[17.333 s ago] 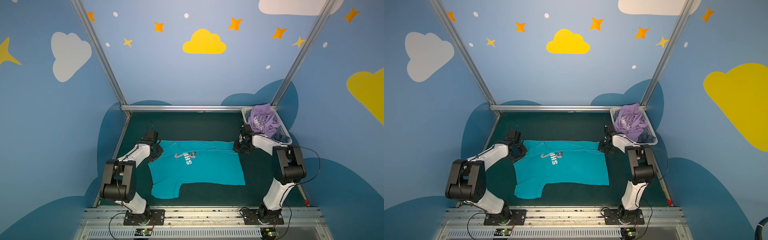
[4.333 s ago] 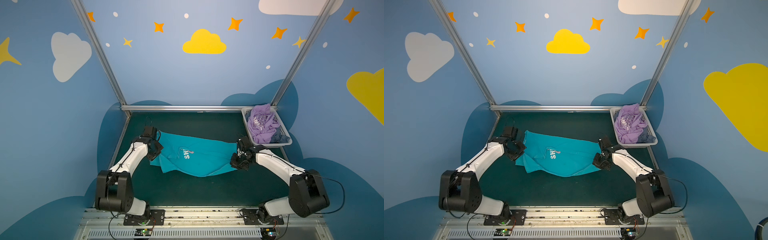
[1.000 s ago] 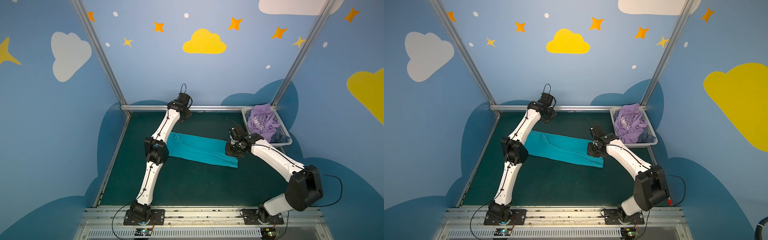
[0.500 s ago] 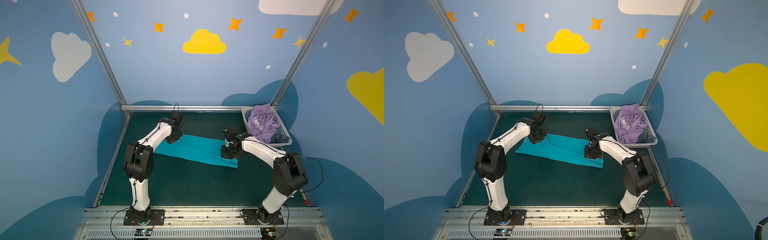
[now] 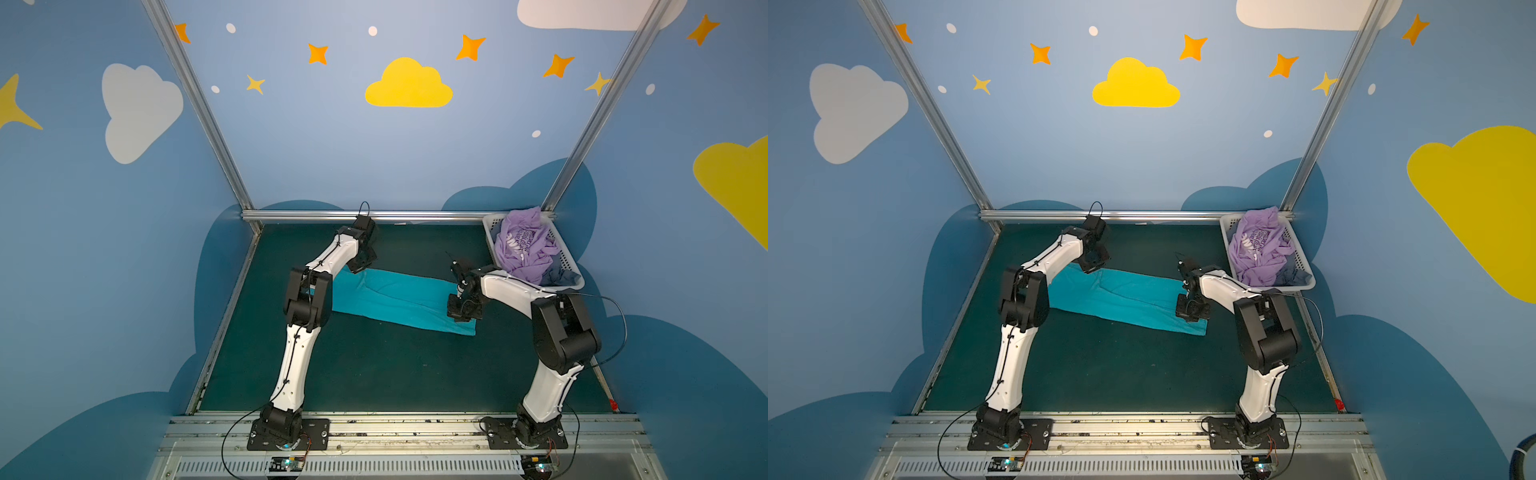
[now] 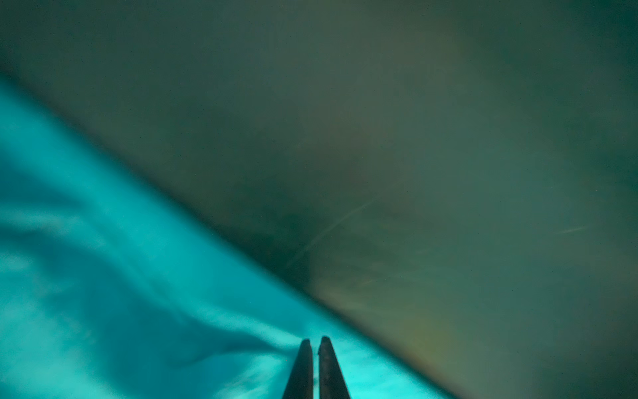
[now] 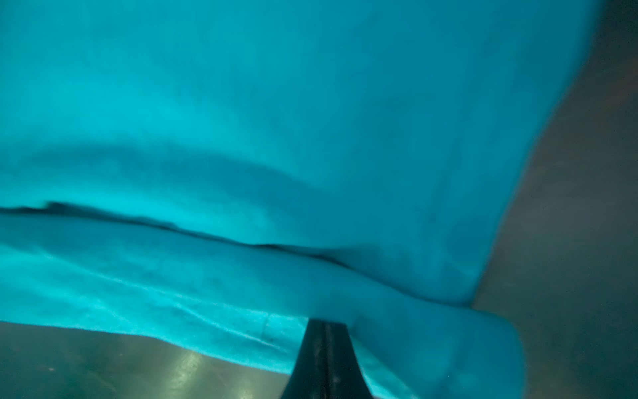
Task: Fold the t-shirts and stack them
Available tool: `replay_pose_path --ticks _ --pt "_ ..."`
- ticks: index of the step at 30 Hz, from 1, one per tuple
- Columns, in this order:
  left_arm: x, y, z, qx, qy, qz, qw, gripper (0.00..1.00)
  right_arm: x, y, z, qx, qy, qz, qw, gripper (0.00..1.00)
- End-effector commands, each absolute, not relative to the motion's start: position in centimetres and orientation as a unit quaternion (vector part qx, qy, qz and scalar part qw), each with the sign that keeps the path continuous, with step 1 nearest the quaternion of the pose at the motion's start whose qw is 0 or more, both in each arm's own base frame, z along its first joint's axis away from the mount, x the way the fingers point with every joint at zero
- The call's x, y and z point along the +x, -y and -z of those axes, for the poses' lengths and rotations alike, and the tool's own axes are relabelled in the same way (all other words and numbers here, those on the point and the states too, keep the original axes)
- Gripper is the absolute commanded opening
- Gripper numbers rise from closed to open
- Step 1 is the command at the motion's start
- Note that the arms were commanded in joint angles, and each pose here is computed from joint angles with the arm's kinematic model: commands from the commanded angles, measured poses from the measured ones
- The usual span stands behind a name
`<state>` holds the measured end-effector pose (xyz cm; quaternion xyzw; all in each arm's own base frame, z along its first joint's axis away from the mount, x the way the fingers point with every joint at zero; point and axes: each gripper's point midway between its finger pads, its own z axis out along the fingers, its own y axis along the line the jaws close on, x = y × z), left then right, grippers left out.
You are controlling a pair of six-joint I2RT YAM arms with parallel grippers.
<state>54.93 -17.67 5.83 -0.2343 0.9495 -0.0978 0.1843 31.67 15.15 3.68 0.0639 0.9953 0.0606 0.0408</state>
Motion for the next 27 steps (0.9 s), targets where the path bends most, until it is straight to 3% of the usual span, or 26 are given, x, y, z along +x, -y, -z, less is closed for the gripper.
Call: replay_pose_path --ticks 1,7,17,24,27 --pt "54.5 20.1 -9.9 -0.183 -0.958 0.111 0.19 0.11 32.3 -14.6 -6.6 0.074 -0.992 -0.067 0.084 0.0" --pt "50.2 18.4 -10.3 -0.189 -0.961 0.075 0.188 0.13 31.4 -15.1 -7.7 0.046 -0.992 -0.06 0.102 0.02" --pt "42.8 12.0 -2.4 -0.257 -0.959 -0.002 0.117 0.13 28.5 -15.3 -1.8 0.03 -0.999 -0.013 0.016 0.0" --pt "44.5 9.4 -1.7 -0.279 -0.951 -0.026 0.131 0.13 25.1 -17.2 0.2 0.002 -1.0 -0.017 -0.011 0.0" --pt "46.0 10.6 -1.5 -0.255 -0.956 -0.031 0.14 0.13 22.3 -19.7 1.0 -0.04 -0.999 -0.031 -0.016 0.0"
